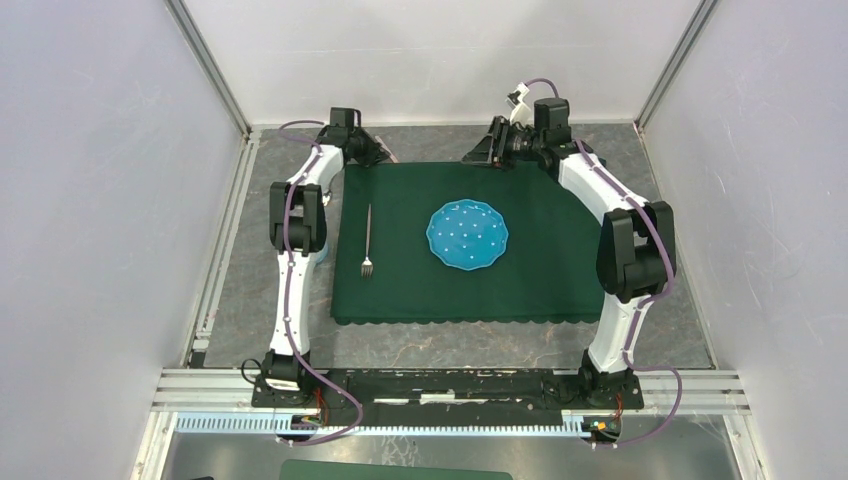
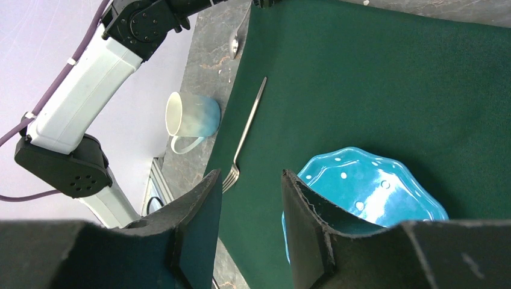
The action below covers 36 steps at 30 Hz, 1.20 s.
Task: Set the dinner table for one person
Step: Move the knife to the corner of the board.
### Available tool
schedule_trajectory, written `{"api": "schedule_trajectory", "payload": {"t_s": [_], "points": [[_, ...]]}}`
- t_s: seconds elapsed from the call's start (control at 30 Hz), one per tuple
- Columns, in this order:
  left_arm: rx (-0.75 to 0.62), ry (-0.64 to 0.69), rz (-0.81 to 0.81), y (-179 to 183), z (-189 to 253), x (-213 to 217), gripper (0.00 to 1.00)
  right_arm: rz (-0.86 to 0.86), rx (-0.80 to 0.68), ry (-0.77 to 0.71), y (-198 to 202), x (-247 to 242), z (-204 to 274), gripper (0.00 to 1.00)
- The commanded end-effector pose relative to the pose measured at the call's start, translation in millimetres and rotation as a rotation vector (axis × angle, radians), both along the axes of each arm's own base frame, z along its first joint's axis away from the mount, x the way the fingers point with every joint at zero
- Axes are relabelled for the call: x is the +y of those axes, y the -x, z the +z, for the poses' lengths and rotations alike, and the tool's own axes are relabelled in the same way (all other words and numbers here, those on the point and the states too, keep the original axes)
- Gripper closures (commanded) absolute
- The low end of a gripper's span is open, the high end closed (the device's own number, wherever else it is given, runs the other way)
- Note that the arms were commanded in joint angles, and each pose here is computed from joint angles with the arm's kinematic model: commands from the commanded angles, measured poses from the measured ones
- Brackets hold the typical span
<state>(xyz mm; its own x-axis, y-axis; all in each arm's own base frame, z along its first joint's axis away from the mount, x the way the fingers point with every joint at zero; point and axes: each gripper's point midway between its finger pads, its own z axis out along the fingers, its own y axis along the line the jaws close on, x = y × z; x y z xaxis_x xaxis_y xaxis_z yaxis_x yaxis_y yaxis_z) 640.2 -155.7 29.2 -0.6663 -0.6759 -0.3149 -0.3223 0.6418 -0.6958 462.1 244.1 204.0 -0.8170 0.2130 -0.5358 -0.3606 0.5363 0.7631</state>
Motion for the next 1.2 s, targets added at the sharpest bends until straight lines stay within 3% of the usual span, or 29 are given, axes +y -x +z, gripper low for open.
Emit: {"api": "schedule_trajectory", "payload": {"t_s": [0.0, 0.2, 0.4, 0.6, 0.9, 1.17], "points": [[0.019, -0.021, 0.016, -1.5, -8.2, 0.8, 0.87, -0.002, -0.092, -0.031, -0.9, -2.7, 32.3, 0.54], [0.029, -0.072, 0.026, 0.1, -8.5, 20.5, 0.97, -0.019, -0.092, -0.030, -4.2, -10.9, 33.1, 0.53], [0.002, -0.040, 0.102, -9.3, 9.7, 61.6, 0.98, -0.031, -0.085, -0.028, -6.6, -12.8, 29.6, 0.54], [-0.097, 0.058, 0.089, -24.5, 52.1, 42.8, 0.97, -0.035, -0.079, -0.040, -13.0, -10.5, 29.0, 0.54], [-0.168, 0.238, -0.050, -21.7, 83.9, -40.2, 0.66, -0.033, -0.074, -0.048, -18.0, -8.8, 27.9, 0.55], [-0.141, 0.261, -0.146, -6.3, 69.9, -85.8, 0.60, -0.033, -0.073, -0.040, -12.5, -10.8, 27.1, 0.55]]}}
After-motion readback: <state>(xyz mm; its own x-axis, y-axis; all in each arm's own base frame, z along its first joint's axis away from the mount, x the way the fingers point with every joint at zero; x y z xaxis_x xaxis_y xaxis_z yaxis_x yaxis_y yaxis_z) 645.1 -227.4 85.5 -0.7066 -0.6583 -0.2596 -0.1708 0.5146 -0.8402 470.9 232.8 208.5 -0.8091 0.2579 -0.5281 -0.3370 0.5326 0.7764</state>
